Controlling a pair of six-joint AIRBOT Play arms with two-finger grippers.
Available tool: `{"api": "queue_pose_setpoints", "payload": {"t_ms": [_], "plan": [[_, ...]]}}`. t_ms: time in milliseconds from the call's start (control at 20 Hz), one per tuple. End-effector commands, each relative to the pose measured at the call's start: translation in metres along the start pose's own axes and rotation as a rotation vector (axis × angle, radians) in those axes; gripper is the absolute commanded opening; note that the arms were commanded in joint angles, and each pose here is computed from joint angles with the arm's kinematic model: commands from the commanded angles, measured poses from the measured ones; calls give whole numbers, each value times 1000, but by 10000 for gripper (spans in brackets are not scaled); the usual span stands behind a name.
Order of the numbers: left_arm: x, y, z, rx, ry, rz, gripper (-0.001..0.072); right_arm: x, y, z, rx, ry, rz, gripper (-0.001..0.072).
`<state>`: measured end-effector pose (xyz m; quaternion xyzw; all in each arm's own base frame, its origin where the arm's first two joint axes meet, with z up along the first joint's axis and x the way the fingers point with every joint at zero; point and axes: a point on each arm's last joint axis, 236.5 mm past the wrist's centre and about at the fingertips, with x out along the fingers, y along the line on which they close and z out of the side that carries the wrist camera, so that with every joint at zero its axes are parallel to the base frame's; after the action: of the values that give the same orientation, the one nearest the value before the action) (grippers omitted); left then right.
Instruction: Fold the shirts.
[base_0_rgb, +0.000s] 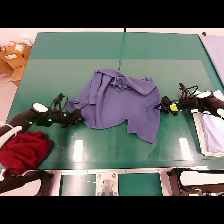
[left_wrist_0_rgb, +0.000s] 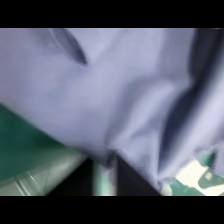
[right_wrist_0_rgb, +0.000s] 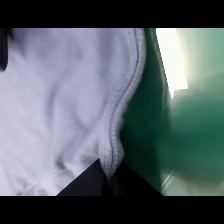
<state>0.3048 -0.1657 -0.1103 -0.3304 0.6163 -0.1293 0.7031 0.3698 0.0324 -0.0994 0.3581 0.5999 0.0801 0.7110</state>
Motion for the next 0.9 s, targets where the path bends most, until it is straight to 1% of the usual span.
{"api": "queue_pose_setpoints", "payload": {"t_ms": [0,100,200,300,400,550,650,750,850], "plan": [[5,-11,11,37,-26,-15,19,-8,14,-2,-14,11,33,20],[-18,-43,26,167,-48,-42,17,-31,38,6,-57,-26,61,20],[-63,-88,45,325,-102,-55,18,-82,82,24,-150,-129,110,20],[-138,-150,60,509,-226,-70,18,-159,141,41,-272,-312,166,19],[-242,-223,60,726,-428,-95,18,-257,202,38,-412,-557,192,19],[-391,-310,18,964,-748,-154,18,-407,277,-11,-609,-970,191,20],[-465,-344,-22,1078,-911,-190,18,-492,319,-67,-710,-1248,189,20],[-516,-363,-61,1163,-1025,-216,18,-540,344,-115,-762,-1427,203,20],[-540,-370,-82,1204,-1088,-230,19,-561,360,-148,-813,-1514,219,20]]}}
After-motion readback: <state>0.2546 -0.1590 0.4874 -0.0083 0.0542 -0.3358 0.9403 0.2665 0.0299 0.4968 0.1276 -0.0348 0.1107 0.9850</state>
